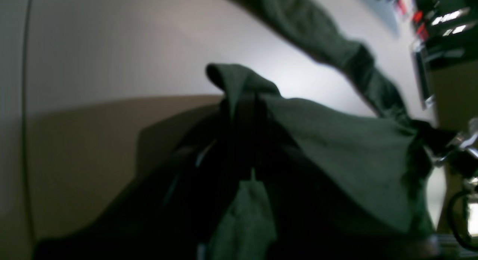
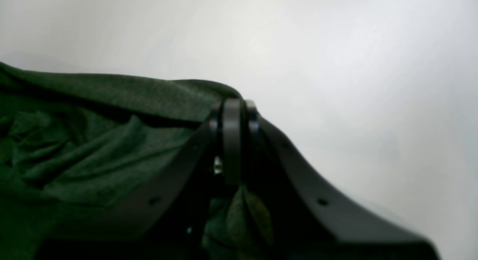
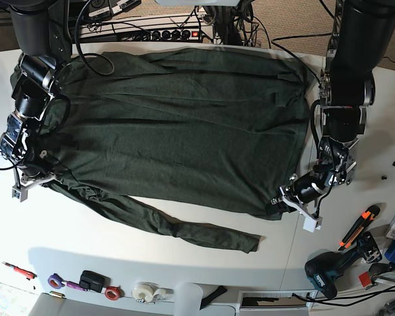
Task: Layout the t-shirt on the table in an organized manner, then fold the t-shirt properly
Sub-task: 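Fold the grasped edge over the shirt toward the other edge with both grippers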
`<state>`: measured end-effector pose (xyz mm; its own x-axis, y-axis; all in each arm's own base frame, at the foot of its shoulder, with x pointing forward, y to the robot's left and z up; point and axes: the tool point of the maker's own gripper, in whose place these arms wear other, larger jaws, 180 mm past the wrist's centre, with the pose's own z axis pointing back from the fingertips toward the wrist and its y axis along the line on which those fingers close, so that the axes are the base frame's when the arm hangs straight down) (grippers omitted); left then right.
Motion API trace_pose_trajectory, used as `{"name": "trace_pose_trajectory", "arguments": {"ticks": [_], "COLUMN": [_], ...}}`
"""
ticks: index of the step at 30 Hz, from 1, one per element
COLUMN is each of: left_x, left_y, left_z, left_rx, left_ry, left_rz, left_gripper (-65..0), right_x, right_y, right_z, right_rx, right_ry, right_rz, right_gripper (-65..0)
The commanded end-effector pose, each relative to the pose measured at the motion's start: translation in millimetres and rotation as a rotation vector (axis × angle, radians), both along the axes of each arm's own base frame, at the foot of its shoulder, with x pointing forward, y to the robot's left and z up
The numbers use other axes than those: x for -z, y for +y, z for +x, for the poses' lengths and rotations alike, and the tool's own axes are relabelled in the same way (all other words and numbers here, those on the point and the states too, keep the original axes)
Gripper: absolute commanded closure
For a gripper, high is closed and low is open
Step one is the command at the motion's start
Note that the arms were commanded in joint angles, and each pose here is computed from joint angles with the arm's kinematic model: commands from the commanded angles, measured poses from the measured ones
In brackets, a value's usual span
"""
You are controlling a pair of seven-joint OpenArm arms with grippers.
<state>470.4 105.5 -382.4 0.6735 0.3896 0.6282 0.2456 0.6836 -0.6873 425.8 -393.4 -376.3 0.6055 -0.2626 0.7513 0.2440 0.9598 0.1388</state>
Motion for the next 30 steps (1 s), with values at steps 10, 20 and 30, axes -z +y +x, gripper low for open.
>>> {"name": "trace_pose_trajectory", "arguments": {"ticks": [10, 20, 30], "left_x": [-66.9, -62.1, -46.8], "left_y": [-11.0, 4.5, 24.8], "left_z": [10.6, -46.4, -106.1], "left_rx": [0.095, 0.226, 0.333], "left_ry": [-0.051, 0.016, 0.039], "left_rz": [-0.187, -0.266, -0.143], "left_gripper": [0.0, 0.0, 0.0], "right_x": [-79.5, -109.3, -112.6], "right_y": [10.6, 32.3, 8.9], "right_z": [10.3, -35.6, -86.2], "right_rx": [-0.160, -0.275, -0.220], "right_ry": [-0.226, -0.251, -0.225], "right_rz": [-0.045, -0.205, -0.278], "right_gripper": [0.0, 0.0, 0.0]}}
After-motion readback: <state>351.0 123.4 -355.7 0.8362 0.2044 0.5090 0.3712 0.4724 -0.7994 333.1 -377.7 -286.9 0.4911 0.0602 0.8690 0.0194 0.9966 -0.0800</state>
